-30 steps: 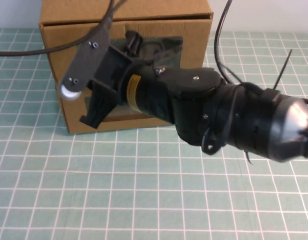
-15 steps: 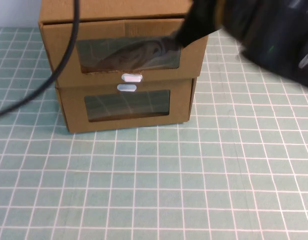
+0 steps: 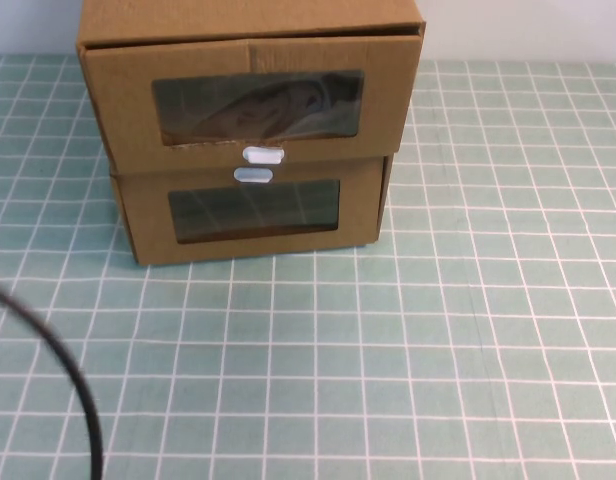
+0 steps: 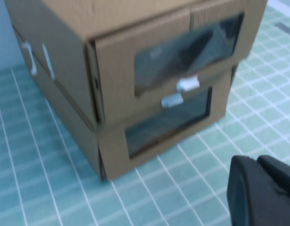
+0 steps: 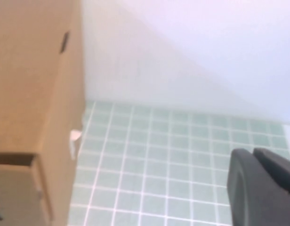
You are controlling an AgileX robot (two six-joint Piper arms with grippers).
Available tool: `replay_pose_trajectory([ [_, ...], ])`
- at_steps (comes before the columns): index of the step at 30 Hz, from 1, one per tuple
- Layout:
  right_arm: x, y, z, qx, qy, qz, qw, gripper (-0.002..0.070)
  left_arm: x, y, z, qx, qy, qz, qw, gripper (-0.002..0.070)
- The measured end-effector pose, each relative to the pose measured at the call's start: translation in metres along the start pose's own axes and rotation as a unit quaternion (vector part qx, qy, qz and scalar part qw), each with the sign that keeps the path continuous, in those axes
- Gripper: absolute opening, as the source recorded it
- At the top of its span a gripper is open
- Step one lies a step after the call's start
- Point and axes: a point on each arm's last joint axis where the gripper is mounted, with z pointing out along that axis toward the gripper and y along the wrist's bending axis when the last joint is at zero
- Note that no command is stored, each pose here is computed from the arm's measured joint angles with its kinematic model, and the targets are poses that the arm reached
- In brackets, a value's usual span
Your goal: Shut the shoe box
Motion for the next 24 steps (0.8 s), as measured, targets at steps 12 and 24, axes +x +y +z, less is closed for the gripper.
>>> replay_pose_trajectory([
  [12, 0.097, -0.032, -0.107, -0.015, -0.123, 0.048, 0.991, -0.0014, 0.092, -0.032, -0.045, -0.008, -0.070, -0.029, 0.997, -0.0005],
  [24, 0.219, -0.027, -0.153, -0.061, -0.147, 0.128, 0.979, -0.0014, 0.122, -0.031, -0.043, -0.041, -0.171, -0.043, 0.983, -0.0005],
])
